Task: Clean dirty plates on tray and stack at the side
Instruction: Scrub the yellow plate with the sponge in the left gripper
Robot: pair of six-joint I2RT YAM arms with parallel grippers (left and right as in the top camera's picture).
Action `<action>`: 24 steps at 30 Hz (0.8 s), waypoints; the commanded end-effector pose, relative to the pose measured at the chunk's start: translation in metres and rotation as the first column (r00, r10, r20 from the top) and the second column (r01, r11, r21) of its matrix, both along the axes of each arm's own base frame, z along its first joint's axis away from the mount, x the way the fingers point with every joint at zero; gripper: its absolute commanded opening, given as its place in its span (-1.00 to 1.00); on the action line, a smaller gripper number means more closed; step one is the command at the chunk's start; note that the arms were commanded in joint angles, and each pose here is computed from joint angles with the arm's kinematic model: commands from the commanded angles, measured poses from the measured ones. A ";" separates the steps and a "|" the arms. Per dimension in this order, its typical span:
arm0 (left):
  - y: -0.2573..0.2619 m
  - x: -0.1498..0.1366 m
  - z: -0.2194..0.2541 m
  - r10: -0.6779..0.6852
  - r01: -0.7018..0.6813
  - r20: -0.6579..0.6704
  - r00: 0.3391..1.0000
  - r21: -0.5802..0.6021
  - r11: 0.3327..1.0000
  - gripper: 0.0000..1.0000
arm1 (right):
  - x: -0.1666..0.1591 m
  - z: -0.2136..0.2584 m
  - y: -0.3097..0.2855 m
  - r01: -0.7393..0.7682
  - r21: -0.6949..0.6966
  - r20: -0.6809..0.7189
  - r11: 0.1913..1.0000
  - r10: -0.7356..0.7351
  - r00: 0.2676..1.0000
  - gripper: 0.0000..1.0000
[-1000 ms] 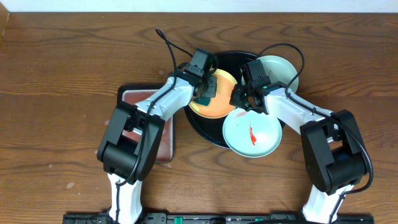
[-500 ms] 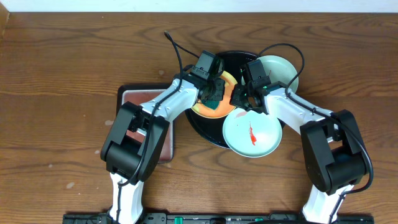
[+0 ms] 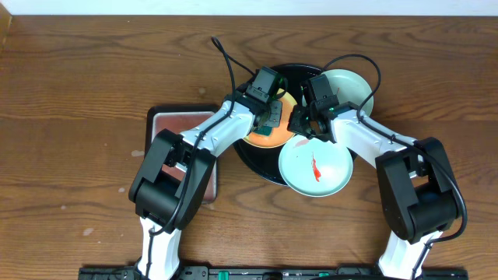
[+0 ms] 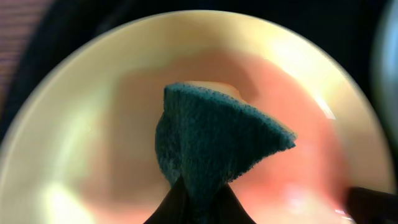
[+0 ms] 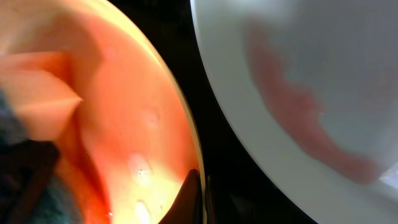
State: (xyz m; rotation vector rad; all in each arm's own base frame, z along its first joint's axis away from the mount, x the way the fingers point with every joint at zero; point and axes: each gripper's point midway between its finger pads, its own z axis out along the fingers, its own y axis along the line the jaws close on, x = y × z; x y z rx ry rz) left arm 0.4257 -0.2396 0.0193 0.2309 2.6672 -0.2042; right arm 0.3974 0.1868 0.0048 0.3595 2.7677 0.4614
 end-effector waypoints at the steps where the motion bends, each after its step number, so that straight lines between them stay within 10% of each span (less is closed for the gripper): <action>1: 0.060 0.003 -0.024 0.072 -0.074 0.016 0.997 0.268 0.961 -0.85 | -0.012 -0.011 0.008 -0.032 -0.002 -0.044 1.000 0.031 0.999 -0.98; 13: 0.083 0.006 -0.020 0.030 -0.041 0.034 0.999 0.397 0.917 -0.86 | -0.014 -0.012 0.007 -0.031 -0.007 -0.055 0.999 0.031 0.998 -0.98; 24: -0.015 -0.009 -0.022 -0.180 0.176 -0.051 0.982 -0.085 0.981 -0.85 | -0.014 -0.012 0.007 -0.032 -0.007 -0.056 0.999 0.031 0.998 -0.98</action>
